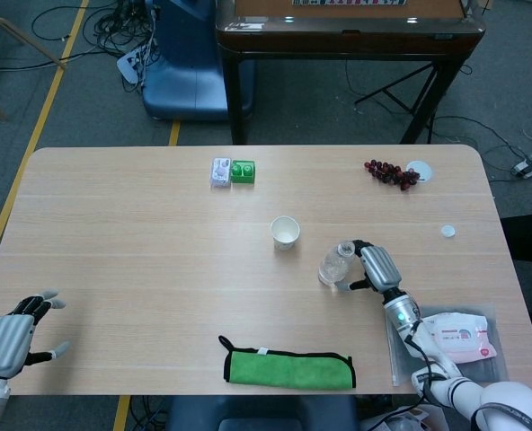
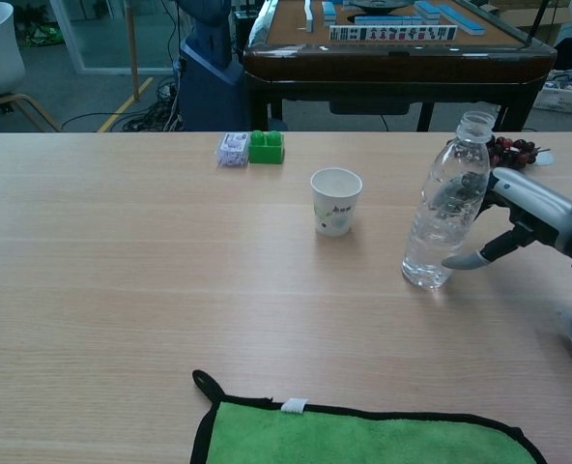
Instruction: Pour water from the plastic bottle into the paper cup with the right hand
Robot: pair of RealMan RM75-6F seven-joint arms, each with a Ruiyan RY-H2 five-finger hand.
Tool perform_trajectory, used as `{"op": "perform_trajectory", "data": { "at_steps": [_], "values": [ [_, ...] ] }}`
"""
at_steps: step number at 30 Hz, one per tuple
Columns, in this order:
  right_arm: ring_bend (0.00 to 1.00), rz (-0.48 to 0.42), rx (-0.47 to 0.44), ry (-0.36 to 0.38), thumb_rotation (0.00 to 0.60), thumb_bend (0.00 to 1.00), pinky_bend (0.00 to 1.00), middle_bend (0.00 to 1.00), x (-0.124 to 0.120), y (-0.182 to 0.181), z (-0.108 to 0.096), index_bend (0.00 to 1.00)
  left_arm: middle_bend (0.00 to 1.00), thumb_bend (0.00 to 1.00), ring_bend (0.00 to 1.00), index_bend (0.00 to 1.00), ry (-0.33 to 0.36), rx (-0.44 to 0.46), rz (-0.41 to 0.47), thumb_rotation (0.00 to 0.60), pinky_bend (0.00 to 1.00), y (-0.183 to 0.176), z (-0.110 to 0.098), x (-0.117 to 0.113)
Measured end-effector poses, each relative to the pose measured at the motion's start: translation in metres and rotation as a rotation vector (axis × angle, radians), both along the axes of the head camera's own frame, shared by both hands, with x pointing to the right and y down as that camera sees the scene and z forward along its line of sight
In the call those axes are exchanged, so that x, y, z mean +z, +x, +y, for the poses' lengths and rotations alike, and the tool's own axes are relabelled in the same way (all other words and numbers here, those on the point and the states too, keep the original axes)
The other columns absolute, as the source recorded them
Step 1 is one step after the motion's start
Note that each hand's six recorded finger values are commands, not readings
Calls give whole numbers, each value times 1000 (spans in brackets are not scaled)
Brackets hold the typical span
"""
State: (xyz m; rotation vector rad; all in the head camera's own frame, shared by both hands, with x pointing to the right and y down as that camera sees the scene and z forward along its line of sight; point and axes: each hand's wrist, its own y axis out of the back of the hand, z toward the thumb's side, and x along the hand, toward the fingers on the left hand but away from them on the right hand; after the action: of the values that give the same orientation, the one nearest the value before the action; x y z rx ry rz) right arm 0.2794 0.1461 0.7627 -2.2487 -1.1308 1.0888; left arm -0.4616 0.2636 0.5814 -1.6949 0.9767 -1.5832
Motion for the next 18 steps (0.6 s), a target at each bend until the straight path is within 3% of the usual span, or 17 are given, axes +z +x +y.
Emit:
{"op": "perform_trajectory", "data": {
  "at_steps": [11,18],
  "values": [
    [458,-18,26,68,600,82,459,559,-5,-3,-12,522,209,105,238,339,-2,0,-1,600,526,0,0,0],
    [492,24,-4,134,600,92,486,594,-13,-8,-23,548,209,105,237,342,-2,-3,4,600,526,-1,0,0]
  ]
}}
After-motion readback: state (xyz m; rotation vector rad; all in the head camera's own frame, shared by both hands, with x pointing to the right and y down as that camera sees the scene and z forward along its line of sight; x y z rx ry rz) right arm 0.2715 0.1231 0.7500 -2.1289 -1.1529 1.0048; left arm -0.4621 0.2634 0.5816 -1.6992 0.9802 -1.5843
